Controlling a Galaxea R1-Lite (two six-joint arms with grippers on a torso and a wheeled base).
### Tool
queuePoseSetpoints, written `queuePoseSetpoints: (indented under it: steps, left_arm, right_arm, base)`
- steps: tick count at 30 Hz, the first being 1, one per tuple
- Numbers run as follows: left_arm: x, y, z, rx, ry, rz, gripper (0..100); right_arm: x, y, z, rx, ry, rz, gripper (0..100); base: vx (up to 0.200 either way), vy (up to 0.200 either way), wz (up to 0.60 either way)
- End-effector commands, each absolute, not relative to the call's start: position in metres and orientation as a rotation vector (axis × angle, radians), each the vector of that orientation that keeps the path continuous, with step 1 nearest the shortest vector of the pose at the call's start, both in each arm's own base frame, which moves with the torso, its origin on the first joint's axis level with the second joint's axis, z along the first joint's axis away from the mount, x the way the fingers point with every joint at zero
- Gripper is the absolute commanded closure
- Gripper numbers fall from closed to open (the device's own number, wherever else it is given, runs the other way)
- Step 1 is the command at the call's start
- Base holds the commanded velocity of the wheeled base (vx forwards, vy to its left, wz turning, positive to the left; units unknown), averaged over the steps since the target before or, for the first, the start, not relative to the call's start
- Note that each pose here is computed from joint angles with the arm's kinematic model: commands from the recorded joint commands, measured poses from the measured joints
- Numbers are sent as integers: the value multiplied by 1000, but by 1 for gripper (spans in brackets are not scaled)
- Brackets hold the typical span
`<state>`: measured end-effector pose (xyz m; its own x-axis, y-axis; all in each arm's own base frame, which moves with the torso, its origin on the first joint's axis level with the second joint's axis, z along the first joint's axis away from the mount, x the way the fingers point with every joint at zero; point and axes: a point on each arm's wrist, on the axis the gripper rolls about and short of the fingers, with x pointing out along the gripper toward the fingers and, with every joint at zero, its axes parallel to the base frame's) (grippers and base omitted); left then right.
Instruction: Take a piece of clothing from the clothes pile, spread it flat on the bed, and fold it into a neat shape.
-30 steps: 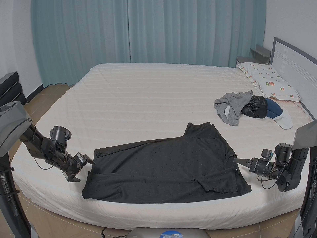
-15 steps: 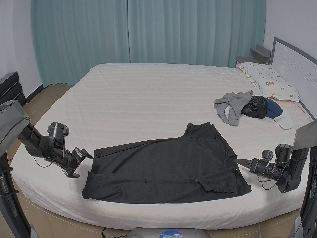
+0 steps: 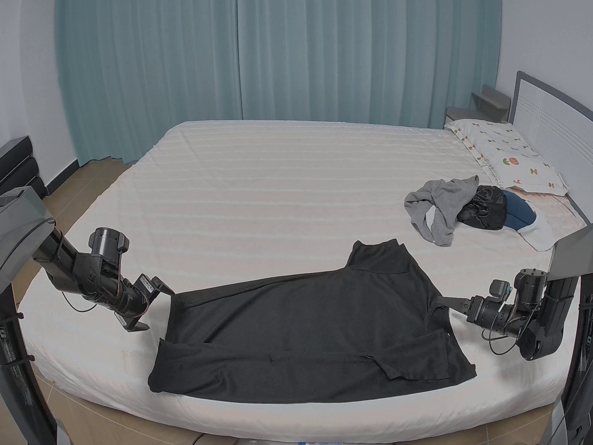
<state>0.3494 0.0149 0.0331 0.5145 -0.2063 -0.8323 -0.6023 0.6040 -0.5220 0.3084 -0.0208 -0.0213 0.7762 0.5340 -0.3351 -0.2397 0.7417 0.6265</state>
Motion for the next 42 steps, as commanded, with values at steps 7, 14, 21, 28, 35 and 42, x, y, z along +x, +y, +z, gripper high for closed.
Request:
queuePoseSetpoints:
  steps: [7, 14, 21, 28, 35, 42]
  left_arm:
    - [346, -3, 54, -954, 1014, 212, 0]
    - [370, -37, 55, -888, 992, 160, 0]
    - [387, -63, 26, -804, 1017, 197, 0]
    - [391, -69, 14, -762, 1035, 180, 0]
    - [415, -63, 8, -757, 974, 220, 0]
    - [454, -46, 4, -770, 839, 290, 0]
  right_arm:
    - [307, -19, -22, 598, 538, 451, 0]
    - [305, -18, -22, 599, 543, 454, 0]
    - [302, -17, -22, 598, 541, 458, 0]
    - [299, -17, -22, 597, 539, 458, 0]
    - [302, -16, -23, 594, 535, 461, 0]
    - [303, -16, -24, 594, 535, 461, 0]
  base:
    - [0, 0, 0]
    - [0, 0, 0]
    - [0, 0, 0]
    - [0, 0, 0]
    - [0, 0, 0]
    - [0, 0, 0]
